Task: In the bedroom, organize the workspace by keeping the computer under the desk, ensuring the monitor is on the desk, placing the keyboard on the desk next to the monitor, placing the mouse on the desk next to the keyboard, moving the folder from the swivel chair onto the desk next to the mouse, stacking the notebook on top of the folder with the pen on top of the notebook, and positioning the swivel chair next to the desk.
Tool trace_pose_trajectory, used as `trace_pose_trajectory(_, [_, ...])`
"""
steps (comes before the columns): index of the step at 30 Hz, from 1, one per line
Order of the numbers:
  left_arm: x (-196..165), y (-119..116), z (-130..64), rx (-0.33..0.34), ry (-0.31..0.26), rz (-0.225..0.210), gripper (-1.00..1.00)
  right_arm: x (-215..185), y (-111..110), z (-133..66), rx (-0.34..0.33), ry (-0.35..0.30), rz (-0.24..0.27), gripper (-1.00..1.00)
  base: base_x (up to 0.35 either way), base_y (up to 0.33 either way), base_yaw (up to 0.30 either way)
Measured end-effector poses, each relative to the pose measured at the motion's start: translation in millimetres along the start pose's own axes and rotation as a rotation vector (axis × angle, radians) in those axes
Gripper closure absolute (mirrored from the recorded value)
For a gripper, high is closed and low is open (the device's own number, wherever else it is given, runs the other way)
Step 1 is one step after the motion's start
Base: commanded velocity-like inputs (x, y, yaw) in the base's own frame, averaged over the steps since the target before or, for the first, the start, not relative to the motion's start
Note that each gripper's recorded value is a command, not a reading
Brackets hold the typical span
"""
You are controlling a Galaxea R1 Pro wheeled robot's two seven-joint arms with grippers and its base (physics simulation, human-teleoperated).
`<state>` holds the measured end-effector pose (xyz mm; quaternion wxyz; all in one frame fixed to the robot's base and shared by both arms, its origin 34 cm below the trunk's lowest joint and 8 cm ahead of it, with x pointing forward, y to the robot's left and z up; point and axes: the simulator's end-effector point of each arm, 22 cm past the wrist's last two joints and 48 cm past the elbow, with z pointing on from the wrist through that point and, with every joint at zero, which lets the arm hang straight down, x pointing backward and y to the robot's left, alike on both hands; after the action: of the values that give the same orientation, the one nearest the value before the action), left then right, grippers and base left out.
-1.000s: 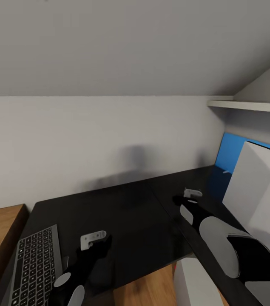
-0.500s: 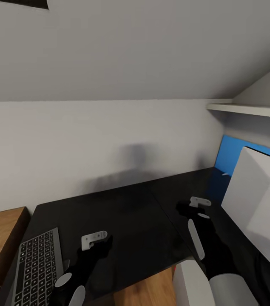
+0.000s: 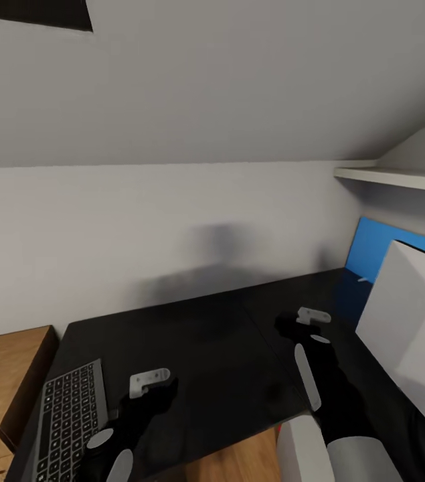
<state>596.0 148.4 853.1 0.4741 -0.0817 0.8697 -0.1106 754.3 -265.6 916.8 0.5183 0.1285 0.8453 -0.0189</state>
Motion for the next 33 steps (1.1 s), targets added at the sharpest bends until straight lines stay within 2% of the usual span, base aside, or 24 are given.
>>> trace_pose_trajectory(27, [-23.1,-6.5,-18.9,-0.008,0.021,-0.001,-1.00,-21.2,5.0,-13.9,0.000,0.020,-0.008,1.00,0.000,0.000,0.248])
trace_pose_trajectory(33, [-28.0,-7.1,-22.8,-0.011,0.024,-0.003,-1.00,-20.1,18.0,-17.5,-0.020,0.032,-0.039,1.00,0.000,0.000,0.250])
